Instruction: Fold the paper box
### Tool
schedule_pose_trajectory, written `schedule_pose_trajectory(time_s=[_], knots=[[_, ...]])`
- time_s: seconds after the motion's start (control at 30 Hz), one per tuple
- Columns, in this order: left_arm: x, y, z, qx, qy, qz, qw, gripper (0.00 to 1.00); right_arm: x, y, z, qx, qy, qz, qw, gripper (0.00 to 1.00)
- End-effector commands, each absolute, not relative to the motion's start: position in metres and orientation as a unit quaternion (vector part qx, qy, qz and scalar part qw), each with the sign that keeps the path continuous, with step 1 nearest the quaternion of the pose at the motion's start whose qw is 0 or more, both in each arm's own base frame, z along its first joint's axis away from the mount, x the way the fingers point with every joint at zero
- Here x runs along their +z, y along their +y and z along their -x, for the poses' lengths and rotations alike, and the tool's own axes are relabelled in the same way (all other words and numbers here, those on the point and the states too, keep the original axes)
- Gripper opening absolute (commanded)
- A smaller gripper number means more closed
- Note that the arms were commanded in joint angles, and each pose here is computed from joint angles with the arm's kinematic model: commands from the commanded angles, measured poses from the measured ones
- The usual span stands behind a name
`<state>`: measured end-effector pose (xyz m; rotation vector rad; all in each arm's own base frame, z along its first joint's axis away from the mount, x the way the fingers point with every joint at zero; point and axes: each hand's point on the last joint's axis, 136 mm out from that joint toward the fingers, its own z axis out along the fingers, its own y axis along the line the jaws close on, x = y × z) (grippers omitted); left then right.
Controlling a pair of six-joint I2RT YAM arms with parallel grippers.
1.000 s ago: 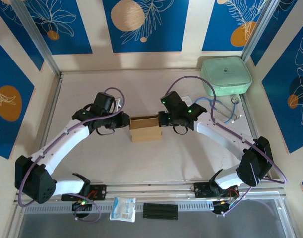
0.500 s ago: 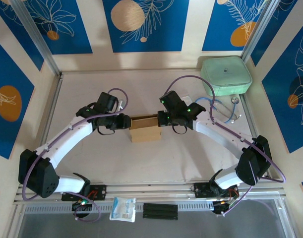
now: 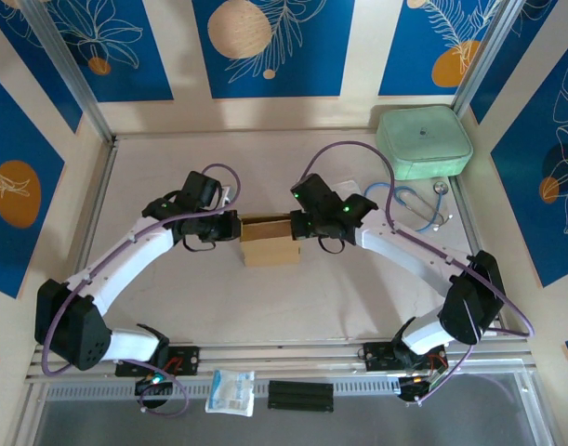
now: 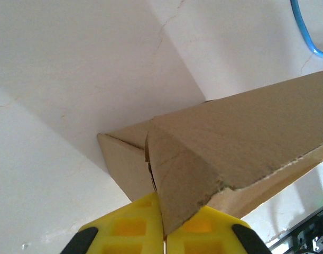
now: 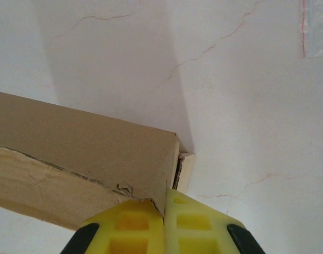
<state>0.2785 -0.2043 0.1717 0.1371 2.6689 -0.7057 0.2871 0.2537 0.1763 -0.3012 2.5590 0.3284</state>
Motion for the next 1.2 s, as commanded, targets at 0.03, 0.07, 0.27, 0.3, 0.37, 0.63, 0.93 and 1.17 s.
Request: schedule_pose_trajectory(time_s=[0.03,0.07,0.27,0.3,0.37,0.63,0.93,1.17], knots=[[0.196,-0.212,-0.282,-0.272,0.937,-0.057,0.210,0.06,0.142,0.242,-0.265,0.063,0.967,0.142,0.204,0.00],[0.196,-0.211,-0.282,-0.272,0.937,-0.058,0.211,0.06,0.140,0.242,-0.264,0.058,0.967,0.145,0.203,0.00],[0.203,-0.208,-0.280,-0.264,0.937,-0.064,0.218,0.17,0.139,0.239,-0.265,0.035,0.965,0.151,0.210,0.00],[0.204,-0.207,-0.281,-0.262,0.937,-0.065,0.220,0.18,0.139,0.239,-0.265,0.035,0.965,0.151,0.210,0.00],[0.202,-0.204,-0.282,-0.251,0.940,-0.064,0.223,0.18,0.141,0.240,-0.264,0.036,0.965,0.152,0.212,0.00],[0.200,-0.208,-0.284,-0.257,0.939,-0.064,0.218,0.11,0.144,0.242,-0.265,0.034,0.963,0.157,0.217,0.00],[0.221,-0.207,-0.285,-0.287,0.931,-0.036,0.224,0.00,0.137,0.238,-0.265,-0.025,0.958,0.176,0.226,0.00],[0.228,-0.203,-0.290,-0.324,0.922,0.003,0.213,0.00,0.135,0.238,-0.266,-0.091,0.943,0.208,0.243,0.00]])
